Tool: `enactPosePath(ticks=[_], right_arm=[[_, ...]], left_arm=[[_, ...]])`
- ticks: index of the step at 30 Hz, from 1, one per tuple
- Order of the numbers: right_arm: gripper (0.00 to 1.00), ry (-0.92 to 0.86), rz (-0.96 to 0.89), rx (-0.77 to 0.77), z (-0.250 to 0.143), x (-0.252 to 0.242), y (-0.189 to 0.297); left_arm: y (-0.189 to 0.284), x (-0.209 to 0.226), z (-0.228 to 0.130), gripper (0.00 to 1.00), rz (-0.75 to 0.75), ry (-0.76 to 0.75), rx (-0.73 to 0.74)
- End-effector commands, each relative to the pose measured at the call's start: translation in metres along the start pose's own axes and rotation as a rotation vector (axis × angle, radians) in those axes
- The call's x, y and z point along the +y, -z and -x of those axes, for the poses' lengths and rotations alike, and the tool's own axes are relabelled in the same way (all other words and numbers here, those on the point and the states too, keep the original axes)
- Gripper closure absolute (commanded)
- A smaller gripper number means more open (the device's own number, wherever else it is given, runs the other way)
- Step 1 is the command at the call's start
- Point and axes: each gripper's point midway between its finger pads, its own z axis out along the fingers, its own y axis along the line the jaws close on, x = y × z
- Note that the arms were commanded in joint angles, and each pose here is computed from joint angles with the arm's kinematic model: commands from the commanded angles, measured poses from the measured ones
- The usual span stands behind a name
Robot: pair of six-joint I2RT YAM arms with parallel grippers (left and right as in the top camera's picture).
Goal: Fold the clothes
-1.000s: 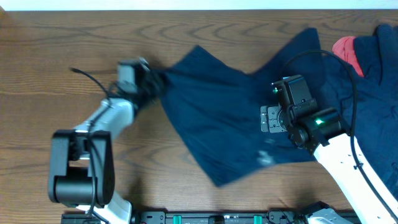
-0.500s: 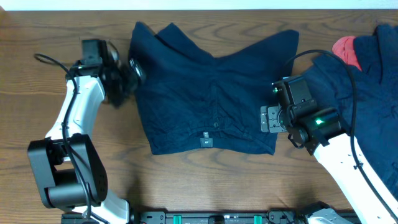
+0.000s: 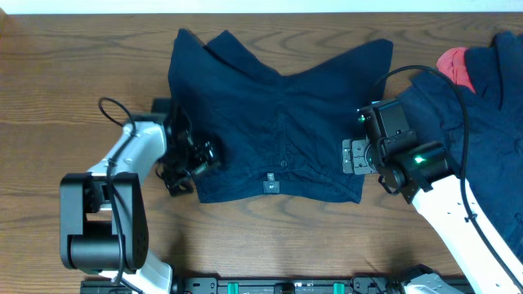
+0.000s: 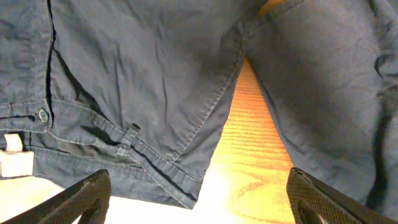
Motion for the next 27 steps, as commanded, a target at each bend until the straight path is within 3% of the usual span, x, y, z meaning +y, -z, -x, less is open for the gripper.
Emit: enactPosePath(ticks=[1,2,3,5,10,15,22,23,24,26,27], right_arm=[[0.12,-0.023,-0.006,0.004,0.001,-0.003,-0.001],[0.12,-0.024,-0.005,0.003,0.001,-0.002,-0.001],[0.12,-0.024,-0.005,0.000,0.002,-0.002,-0.001],[0.12,-0.025,-0.005,0.000,0.002,-0.002,-0.001],[0.11,-0.022,-0.007,0.008,0.000,-0.003,-0.001],[0.12,-0.023,-0.006,0.004,0.001,-0.003,-0.001],[0.12,-0.024,-0.005,0.003,0.001,-0.002,-0.001],[0.12,-0.024,-0.005,0.003,0.001,-0.003,-0.001],[0.12,-0.024,-0.005,0.003,0.001,-0.003,-0.001],[0.11,-0.025,-0.004,0.000,0.002,-0.002,-0.001],[0.10,-0.026,-0.003,-0.003,0.003,-0.002,-0.001]], left_arm=[[-0.015,0.010,-0.009,0.11,0.007,0.036,0.017],[-0.019,0.012,-0.010,0.21,0.006,0.037,0.014],[-0.021,0.014,-0.010,0.39,0.009,0.036,0.011],[-0.021,0.022,-0.008,0.94,0.044,0.042,-0.002],[0.004,0.054,0.012,0.94,0.176,0.108,-0.092],[0.086,0.105,0.074,0.94,0.371,0.244,-0.364],[0.210,0.118,0.146,0.94,0.251,0.387,-0.699],[0.220,0.119,0.149,0.75,0.241,0.397,-0.719],[0.224,0.119,0.148,0.46,0.228,0.400,-0.717],[0.216,0.111,0.139,0.25,0.183,0.393,-0.653],[0.209,0.107,0.131,0.23,0.160,0.391,-0.603]])
